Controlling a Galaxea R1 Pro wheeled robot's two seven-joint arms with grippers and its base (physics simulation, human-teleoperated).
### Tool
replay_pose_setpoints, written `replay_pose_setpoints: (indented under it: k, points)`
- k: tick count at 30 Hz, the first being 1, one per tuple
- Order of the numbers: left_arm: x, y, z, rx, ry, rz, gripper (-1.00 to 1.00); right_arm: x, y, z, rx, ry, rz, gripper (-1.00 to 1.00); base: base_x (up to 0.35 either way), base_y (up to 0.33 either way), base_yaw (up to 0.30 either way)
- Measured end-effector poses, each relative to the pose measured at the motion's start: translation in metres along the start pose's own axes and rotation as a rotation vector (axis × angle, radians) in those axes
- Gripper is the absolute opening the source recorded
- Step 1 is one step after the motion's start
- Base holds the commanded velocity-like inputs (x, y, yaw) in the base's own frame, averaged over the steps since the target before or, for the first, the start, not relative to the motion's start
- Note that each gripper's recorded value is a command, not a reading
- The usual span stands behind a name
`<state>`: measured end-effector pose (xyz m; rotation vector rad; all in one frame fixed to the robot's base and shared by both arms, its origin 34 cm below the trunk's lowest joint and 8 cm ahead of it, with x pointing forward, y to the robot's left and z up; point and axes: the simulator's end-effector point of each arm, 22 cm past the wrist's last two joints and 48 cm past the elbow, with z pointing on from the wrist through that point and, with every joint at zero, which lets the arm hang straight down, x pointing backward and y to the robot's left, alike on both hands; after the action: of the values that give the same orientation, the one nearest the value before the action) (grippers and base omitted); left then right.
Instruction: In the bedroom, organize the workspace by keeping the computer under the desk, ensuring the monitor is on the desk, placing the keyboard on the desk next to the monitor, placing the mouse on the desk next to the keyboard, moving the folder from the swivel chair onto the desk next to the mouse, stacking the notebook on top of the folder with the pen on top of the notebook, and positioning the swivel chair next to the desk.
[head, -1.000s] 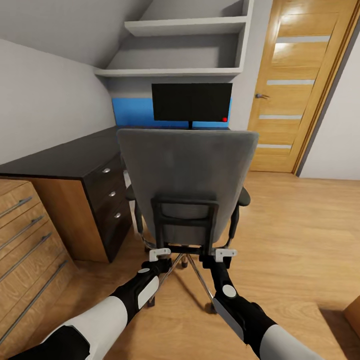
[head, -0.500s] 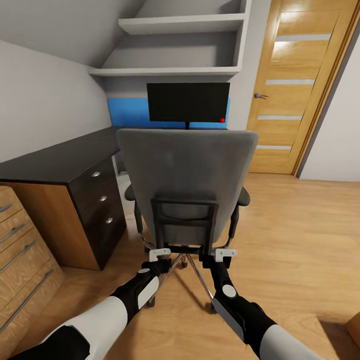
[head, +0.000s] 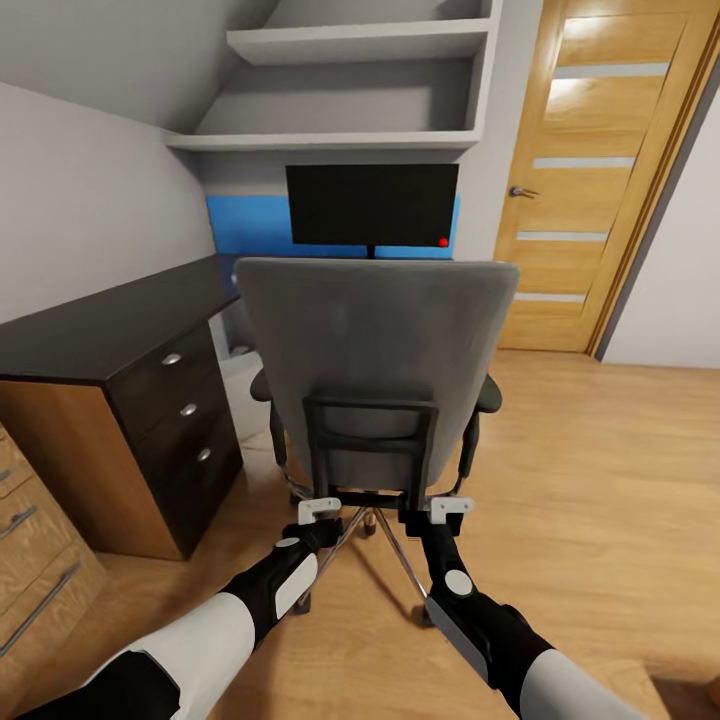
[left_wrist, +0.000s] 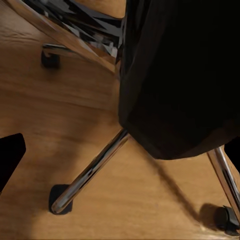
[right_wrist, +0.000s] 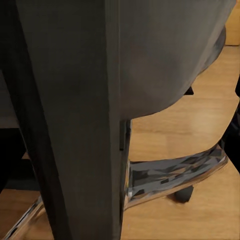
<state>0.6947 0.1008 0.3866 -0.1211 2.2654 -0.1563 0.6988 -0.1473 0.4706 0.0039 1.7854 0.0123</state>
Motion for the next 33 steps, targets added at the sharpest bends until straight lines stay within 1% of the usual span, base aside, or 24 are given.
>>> replay_pose_setpoints:
  k: [10, 19, 33]
  points:
    - [0.001, 0.0006, 0.0001, -0.001, 0.002, 0.001, 1.0, 0.0001, 0.0035, -0.0007, -0.005, 0.0, -0.004, 1.0, 0.317, 0.069, 0.0]
    - [0.0035, 0.0023, 0.0004, -0.005, 0.008, 0.002, 1.0, 0.0001, 0.0022, -0.0007, 0.0, 0.0, 0.001, 1.0, 0.321, 0.006, 0.028]
    - [0.0038, 0.0023, 0.0003, -0.005, 0.008, 0.001, 1.0, -0.0003, 0.0012, -0.0005, -0.002, -0.003, -0.01, 1.0, 0.322, 0.0, 0.003]
